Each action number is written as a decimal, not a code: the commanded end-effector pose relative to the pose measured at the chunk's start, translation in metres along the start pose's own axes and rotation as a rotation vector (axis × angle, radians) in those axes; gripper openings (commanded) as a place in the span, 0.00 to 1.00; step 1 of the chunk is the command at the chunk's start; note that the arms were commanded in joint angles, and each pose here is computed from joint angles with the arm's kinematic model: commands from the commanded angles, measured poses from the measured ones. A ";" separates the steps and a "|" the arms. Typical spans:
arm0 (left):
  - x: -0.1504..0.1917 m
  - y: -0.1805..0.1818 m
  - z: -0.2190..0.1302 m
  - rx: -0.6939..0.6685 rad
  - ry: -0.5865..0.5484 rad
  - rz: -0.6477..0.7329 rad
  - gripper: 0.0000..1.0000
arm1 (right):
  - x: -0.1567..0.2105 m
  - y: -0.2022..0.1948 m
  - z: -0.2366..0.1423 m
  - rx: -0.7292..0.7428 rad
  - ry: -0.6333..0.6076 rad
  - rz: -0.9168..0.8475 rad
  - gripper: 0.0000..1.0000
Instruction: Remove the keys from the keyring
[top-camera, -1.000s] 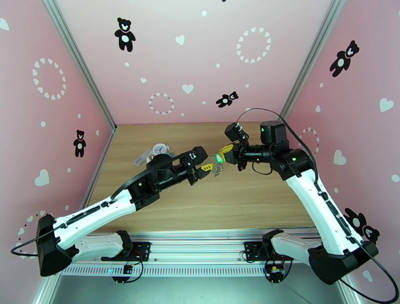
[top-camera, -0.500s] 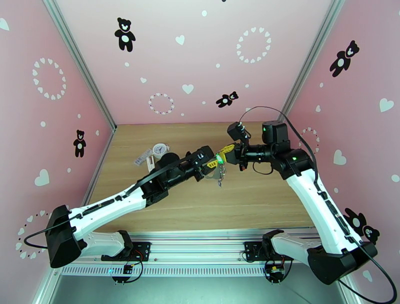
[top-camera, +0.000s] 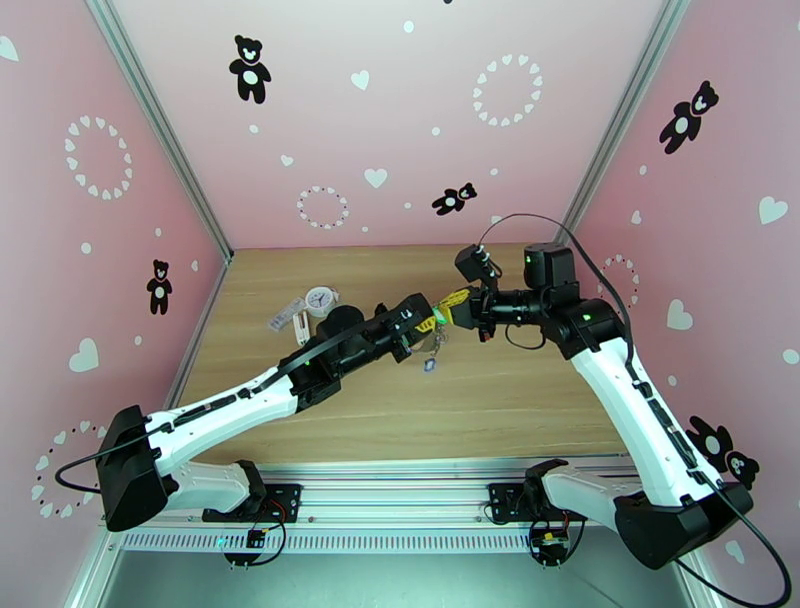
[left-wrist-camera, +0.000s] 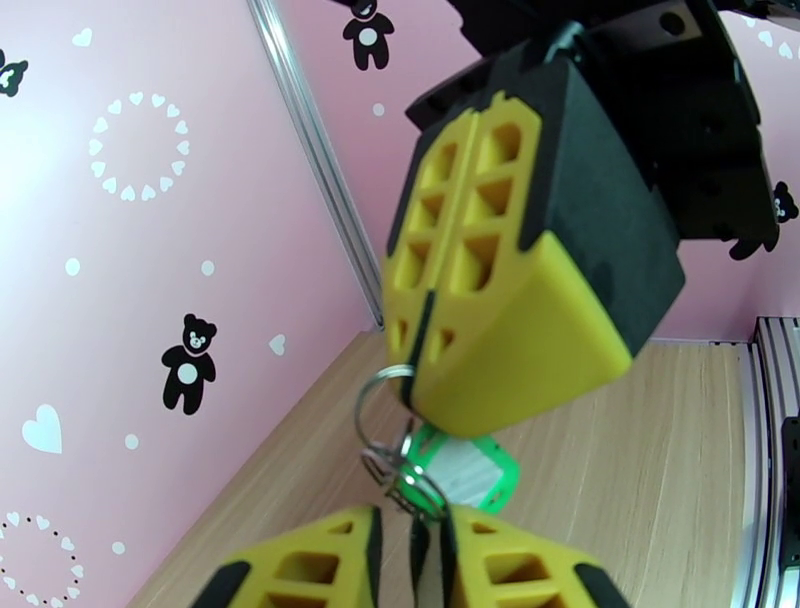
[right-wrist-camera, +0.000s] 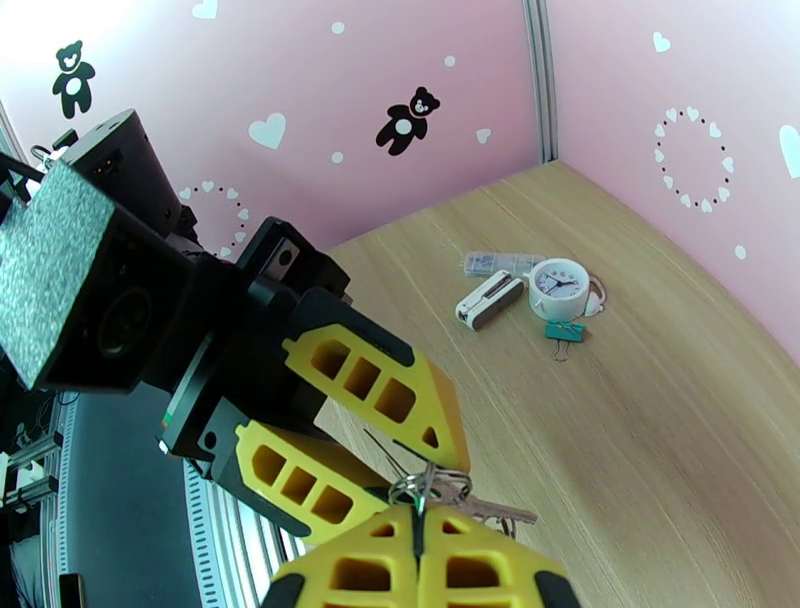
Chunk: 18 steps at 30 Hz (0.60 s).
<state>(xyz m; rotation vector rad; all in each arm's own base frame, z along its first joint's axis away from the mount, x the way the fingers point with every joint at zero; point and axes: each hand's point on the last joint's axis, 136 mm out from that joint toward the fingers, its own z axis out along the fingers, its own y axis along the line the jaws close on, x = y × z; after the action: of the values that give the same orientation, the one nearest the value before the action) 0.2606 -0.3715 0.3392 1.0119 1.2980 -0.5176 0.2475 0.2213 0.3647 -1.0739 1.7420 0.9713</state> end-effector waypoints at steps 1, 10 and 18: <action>-0.011 0.010 0.000 -0.032 -0.025 0.013 0.19 | -0.006 0.007 -0.005 -0.009 -0.024 -0.017 0.00; -0.012 0.003 0.000 0.028 -0.011 -0.009 0.08 | -0.011 0.009 -0.006 -0.014 -0.042 -0.025 0.00; -0.013 0.005 -0.007 0.030 -0.014 -0.044 0.03 | -0.012 0.011 -0.006 -0.016 -0.047 -0.038 0.00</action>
<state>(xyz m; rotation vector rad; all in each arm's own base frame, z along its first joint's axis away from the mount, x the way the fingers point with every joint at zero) 0.2585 -0.3721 0.3390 1.0324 1.3116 -0.5490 0.2496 0.2201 0.3655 -1.0599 1.7463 0.9636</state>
